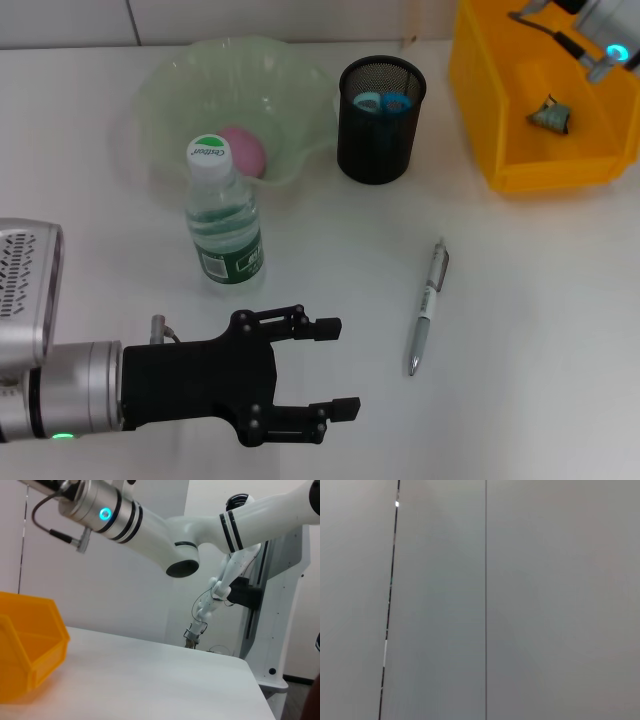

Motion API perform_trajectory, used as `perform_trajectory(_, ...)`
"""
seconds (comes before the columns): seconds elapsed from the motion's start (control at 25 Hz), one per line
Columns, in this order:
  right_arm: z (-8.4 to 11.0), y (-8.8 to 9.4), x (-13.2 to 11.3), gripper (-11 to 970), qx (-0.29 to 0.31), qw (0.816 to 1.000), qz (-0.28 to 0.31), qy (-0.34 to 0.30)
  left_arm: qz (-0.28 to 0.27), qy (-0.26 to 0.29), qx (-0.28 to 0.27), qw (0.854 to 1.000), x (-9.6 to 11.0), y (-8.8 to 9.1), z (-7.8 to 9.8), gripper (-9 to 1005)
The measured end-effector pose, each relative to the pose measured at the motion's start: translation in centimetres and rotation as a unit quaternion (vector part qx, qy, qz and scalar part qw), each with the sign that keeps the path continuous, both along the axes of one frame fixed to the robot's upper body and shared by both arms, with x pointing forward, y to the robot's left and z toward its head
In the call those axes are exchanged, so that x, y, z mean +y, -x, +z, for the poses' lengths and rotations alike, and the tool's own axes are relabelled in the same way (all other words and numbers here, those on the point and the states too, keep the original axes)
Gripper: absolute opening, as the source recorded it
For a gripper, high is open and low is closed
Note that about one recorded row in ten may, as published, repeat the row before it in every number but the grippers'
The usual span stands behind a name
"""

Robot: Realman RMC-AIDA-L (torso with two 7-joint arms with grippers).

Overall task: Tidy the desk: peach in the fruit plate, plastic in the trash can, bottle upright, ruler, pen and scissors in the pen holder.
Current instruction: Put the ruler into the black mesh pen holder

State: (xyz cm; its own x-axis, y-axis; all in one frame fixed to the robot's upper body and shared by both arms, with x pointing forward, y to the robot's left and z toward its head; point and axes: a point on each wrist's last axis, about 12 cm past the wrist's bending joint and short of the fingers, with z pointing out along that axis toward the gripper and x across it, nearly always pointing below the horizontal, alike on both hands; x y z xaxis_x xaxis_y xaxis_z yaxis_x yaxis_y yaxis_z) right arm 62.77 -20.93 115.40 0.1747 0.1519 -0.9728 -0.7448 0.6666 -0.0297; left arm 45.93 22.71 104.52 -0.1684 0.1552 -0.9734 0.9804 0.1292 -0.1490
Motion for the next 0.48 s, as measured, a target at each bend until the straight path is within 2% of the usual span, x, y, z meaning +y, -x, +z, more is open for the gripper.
perform_trajectory(0.48,-1.0,-0.9,2.1,379,0.006,1.0,-0.017,-0.002,-0.007,-0.001,-0.008,1.0,-0.3,-0.1,0.1,783)
